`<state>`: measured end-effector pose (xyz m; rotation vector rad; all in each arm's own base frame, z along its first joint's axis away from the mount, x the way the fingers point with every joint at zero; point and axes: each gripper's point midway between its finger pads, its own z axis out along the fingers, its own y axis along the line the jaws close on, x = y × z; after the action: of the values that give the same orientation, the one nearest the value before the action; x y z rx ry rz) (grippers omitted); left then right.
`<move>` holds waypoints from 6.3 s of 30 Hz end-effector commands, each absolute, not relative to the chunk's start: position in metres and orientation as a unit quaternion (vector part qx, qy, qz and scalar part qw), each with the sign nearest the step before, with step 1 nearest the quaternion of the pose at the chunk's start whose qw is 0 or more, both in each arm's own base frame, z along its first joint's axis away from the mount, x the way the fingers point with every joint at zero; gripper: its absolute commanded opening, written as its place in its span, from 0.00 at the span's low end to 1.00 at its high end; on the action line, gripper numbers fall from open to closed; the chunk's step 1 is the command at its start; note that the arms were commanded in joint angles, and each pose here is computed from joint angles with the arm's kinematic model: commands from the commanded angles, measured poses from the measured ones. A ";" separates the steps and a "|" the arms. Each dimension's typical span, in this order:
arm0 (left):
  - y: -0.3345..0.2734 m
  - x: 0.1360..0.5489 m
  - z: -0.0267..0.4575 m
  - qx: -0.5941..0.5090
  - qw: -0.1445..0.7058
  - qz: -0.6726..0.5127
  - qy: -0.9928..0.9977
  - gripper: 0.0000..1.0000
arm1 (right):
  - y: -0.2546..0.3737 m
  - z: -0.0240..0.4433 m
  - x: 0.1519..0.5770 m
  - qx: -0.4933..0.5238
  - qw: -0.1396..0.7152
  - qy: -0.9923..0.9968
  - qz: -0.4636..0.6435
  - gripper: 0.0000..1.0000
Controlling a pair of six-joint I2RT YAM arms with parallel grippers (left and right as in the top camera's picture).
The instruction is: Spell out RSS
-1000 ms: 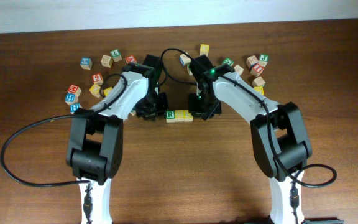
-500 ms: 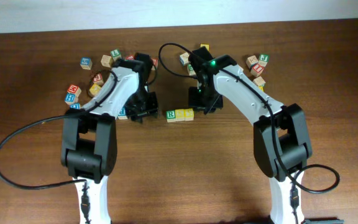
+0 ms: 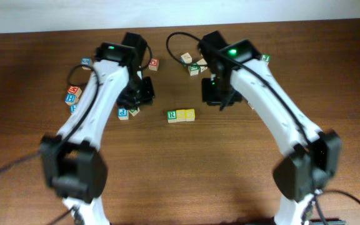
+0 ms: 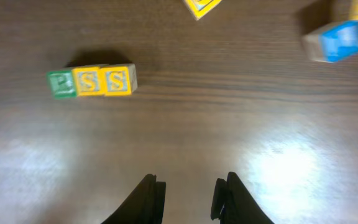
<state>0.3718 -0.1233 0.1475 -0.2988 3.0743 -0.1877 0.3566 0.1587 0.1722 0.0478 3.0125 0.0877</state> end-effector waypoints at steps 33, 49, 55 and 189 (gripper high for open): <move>-0.179 0.355 0.024 -0.080 0.098 -0.084 0.988 0.00 | 0.097 0.176 0.362 0.057 0.082 0.994 0.038 0.22; -0.149 0.379 0.024 -0.122 0.116 -0.092 0.981 0.00 | 0.163 0.058 0.391 0.042 -0.017 0.987 0.152 0.04; -0.151 0.379 0.015 -0.121 0.107 -0.095 0.982 0.00 | 0.188 0.029 0.387 0.020 -0.035 0.988 0.150 0.04; -0.133 0.382 0.004 -0.134 0.085 -0.089 0.983 0.00 | 0.200 0.018 0.386 0.006 -0.023 0.994 0.107 0.04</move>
<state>0.3781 -0.1339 0.0056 -0.3773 2.9345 -0.2747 0.3889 0.1927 0.0237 0.0547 3.1619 0.3599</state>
